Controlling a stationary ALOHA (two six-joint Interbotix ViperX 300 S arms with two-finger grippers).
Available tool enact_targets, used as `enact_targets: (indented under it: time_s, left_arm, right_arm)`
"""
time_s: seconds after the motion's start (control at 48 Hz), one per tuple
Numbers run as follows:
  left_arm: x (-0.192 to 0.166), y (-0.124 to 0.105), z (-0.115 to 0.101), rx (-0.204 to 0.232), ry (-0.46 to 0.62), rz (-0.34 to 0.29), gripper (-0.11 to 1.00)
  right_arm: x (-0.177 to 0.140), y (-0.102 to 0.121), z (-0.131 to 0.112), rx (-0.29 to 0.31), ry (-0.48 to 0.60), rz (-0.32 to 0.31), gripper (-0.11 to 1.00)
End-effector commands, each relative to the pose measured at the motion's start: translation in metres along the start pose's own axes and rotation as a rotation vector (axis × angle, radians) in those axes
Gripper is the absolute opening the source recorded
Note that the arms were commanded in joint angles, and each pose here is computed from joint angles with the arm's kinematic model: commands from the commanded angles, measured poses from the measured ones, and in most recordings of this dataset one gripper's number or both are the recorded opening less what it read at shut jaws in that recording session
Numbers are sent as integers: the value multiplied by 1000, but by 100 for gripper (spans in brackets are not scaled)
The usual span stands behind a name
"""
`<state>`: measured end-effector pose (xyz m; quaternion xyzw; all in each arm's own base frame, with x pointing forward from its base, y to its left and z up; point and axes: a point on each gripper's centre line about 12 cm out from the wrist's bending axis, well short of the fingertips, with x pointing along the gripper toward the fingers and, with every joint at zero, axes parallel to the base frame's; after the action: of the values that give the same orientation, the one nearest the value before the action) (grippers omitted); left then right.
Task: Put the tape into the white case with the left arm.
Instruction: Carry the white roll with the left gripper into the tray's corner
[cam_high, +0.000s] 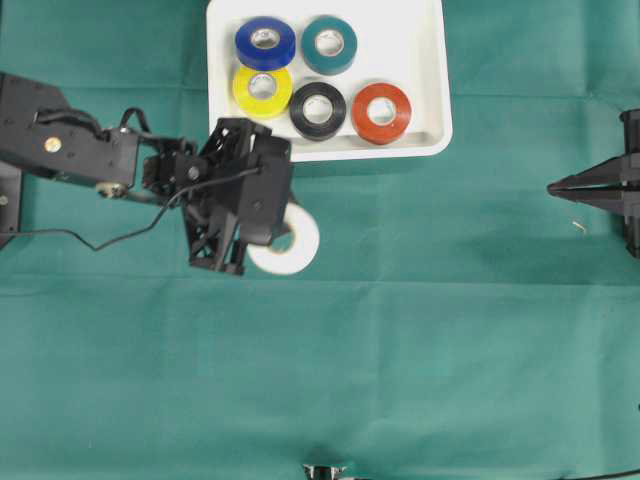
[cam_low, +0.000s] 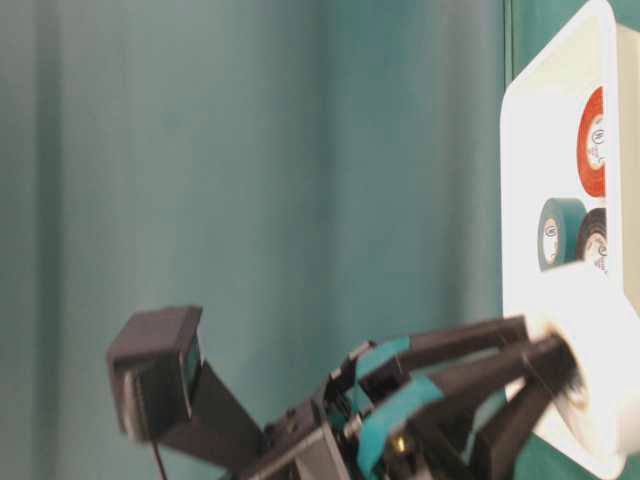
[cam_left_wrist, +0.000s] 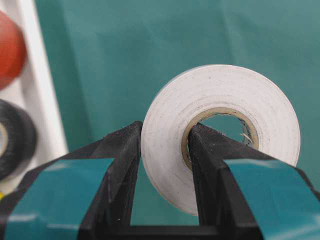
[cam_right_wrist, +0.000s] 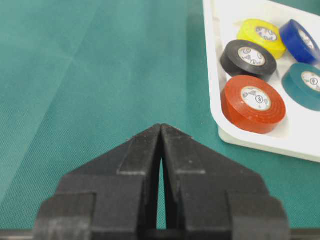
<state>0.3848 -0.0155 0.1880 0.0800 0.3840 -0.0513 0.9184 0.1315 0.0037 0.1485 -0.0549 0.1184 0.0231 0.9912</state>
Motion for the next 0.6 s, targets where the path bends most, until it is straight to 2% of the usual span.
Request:
enact_targets:
  time_s: [0.0, 0.333, 0.583]
  left_arm:
    - [-2, 16, 16, -10, -44, 33, 27]
    - [21, 82, 24, 29, -28, 141, 27]
    - [39, 132, 20, 2, -4, 210, 27]
  right_arm:
    - [0, 0, -1, -4, 2, 2, -9]
    - [0, 0, -2, -2, 4, 2, -9]
    - [0, 0, -1, -4, 2, 2, -9]
